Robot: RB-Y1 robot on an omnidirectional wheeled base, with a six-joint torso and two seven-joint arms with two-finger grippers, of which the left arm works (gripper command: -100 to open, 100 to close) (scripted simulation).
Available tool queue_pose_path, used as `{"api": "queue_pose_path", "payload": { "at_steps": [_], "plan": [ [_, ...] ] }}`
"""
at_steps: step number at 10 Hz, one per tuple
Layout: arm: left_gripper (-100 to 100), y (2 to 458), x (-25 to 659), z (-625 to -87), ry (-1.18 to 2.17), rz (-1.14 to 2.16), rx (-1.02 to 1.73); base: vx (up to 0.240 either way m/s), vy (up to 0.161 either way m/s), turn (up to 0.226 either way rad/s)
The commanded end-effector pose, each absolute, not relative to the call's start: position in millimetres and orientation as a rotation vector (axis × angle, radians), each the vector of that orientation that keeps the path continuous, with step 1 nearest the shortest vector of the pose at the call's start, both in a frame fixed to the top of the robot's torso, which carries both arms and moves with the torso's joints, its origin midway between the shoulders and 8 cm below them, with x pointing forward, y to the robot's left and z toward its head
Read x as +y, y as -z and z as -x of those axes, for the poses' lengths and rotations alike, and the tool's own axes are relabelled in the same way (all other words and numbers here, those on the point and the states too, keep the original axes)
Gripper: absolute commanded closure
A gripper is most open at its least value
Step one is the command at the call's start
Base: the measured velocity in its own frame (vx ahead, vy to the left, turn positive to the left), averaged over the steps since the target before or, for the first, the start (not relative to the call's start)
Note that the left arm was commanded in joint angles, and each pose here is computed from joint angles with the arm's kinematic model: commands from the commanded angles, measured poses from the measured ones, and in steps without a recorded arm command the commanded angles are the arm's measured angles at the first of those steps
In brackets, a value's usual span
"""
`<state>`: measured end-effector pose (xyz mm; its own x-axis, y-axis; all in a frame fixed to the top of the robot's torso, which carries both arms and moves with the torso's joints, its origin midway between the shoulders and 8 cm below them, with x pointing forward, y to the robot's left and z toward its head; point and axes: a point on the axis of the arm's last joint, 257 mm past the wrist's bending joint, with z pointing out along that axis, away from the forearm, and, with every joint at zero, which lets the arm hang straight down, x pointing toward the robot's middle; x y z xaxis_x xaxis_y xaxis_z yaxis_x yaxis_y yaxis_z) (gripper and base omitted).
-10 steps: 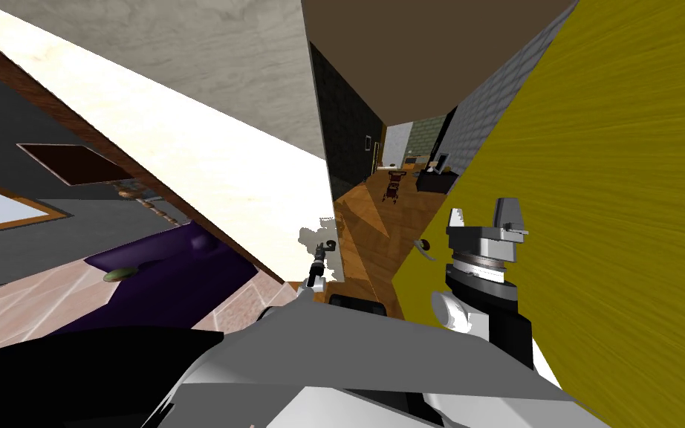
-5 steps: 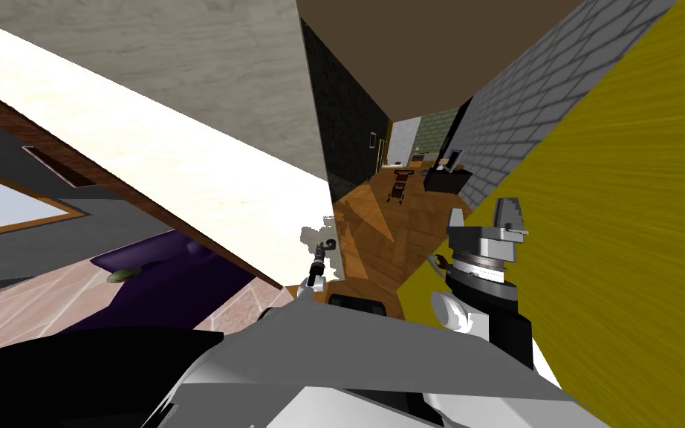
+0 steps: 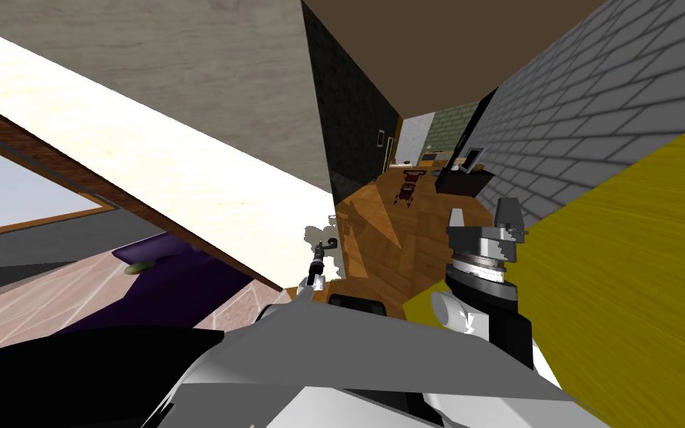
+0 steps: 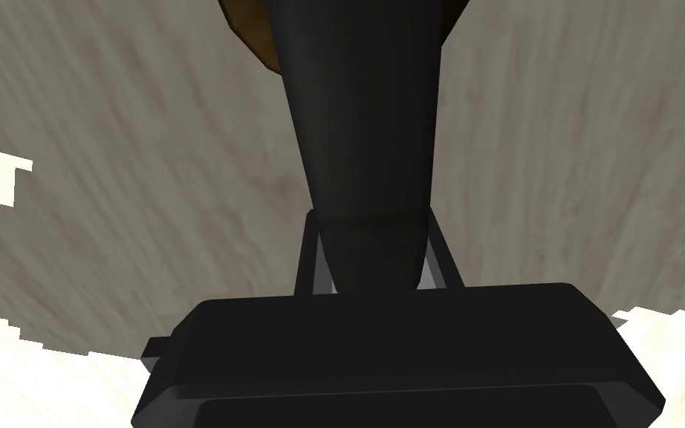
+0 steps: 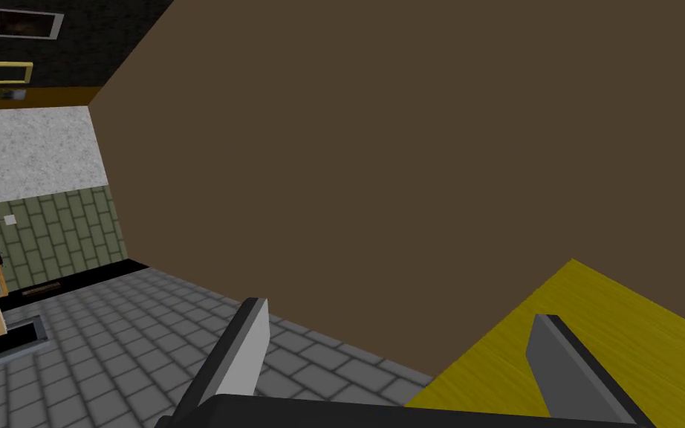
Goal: Push the door open
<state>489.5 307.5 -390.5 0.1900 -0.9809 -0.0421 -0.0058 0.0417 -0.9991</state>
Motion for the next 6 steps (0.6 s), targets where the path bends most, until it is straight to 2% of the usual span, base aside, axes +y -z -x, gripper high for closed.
{"api": "queue_pose_path", "payload": {
  "at_steps": [1,6],
  "plan": [
    [100,384.8,324.0,-487.0,1.016,1.254,1.069,0.127,0.001,0.074],
    [100,384.7,325.8,-485.2,1.001,1.265,1.051,0.152,-0.029,0.156]
  ]
}}
